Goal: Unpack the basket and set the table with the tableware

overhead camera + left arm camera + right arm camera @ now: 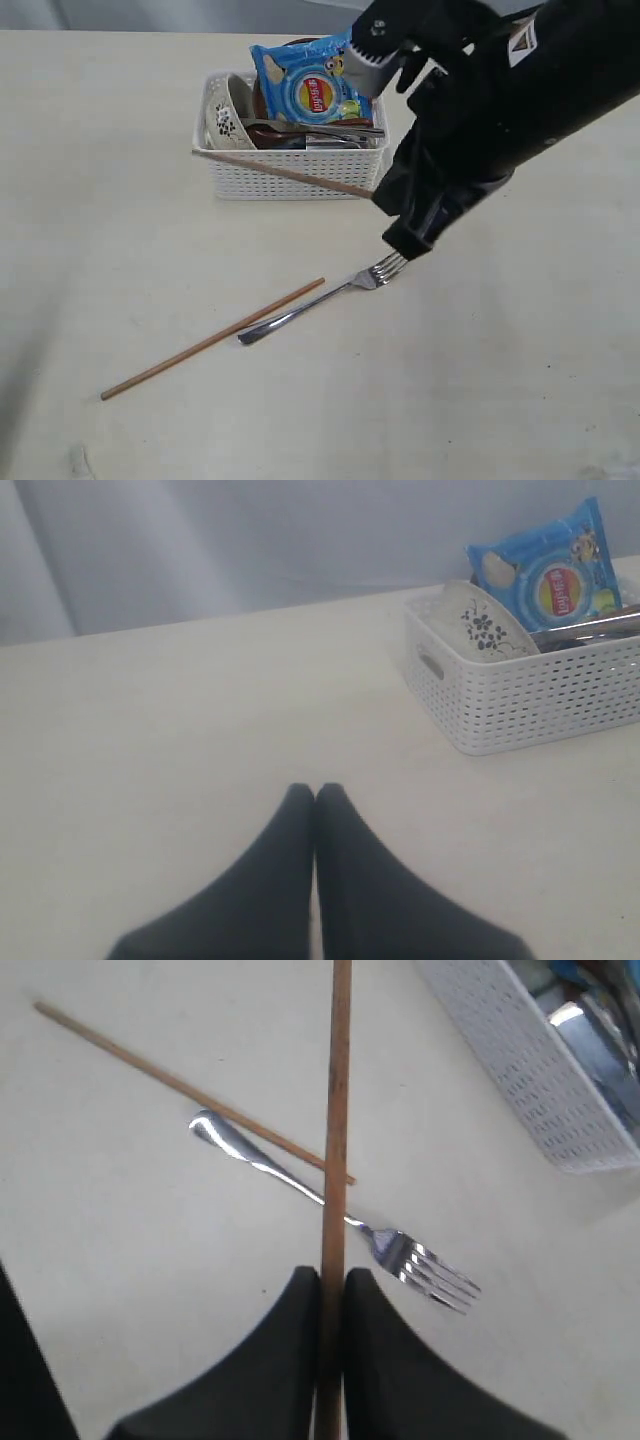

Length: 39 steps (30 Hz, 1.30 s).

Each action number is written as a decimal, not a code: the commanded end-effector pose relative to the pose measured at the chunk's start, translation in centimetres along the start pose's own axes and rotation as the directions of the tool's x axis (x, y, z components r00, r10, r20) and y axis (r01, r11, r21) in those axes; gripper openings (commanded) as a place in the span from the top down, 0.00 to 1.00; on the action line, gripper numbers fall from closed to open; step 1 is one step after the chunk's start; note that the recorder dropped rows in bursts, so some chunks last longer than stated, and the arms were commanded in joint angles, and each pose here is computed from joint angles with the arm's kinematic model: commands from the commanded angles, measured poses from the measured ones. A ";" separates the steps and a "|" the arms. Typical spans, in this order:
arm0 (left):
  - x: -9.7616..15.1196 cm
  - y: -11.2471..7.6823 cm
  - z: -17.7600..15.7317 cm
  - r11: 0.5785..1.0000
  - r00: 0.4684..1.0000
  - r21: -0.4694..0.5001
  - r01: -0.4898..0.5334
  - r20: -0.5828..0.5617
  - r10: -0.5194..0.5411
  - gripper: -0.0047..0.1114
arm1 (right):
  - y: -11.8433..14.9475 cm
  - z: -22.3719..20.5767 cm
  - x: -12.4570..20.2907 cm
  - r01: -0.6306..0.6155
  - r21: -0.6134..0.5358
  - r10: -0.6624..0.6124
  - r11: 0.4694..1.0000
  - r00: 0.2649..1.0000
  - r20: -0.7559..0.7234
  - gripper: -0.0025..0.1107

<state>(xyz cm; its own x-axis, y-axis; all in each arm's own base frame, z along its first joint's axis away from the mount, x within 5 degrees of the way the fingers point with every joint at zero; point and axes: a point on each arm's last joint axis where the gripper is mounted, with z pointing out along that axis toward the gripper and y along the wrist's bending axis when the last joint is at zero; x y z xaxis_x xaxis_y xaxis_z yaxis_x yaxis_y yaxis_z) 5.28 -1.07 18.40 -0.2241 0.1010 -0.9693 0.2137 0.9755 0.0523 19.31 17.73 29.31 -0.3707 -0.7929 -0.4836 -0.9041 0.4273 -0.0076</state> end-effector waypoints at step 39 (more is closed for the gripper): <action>0.0 0.0 0.0 1.000 1.000 0.007 0.000 0.009 0.000 0.96 | 3.0 13.4 -3.6 0.250 -0.136 -0.281 0.959 0.911 -0.303 0.63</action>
<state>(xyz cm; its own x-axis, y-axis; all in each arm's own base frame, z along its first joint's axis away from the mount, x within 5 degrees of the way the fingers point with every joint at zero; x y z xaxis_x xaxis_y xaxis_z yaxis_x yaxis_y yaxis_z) 5.28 -1.07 18.40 -0.2241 0.1010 -0.9693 0.2137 0.9755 0.0523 20.85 27.50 19.96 -0.1425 -0.9645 -0.2224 -0.9896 0.1429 0.0146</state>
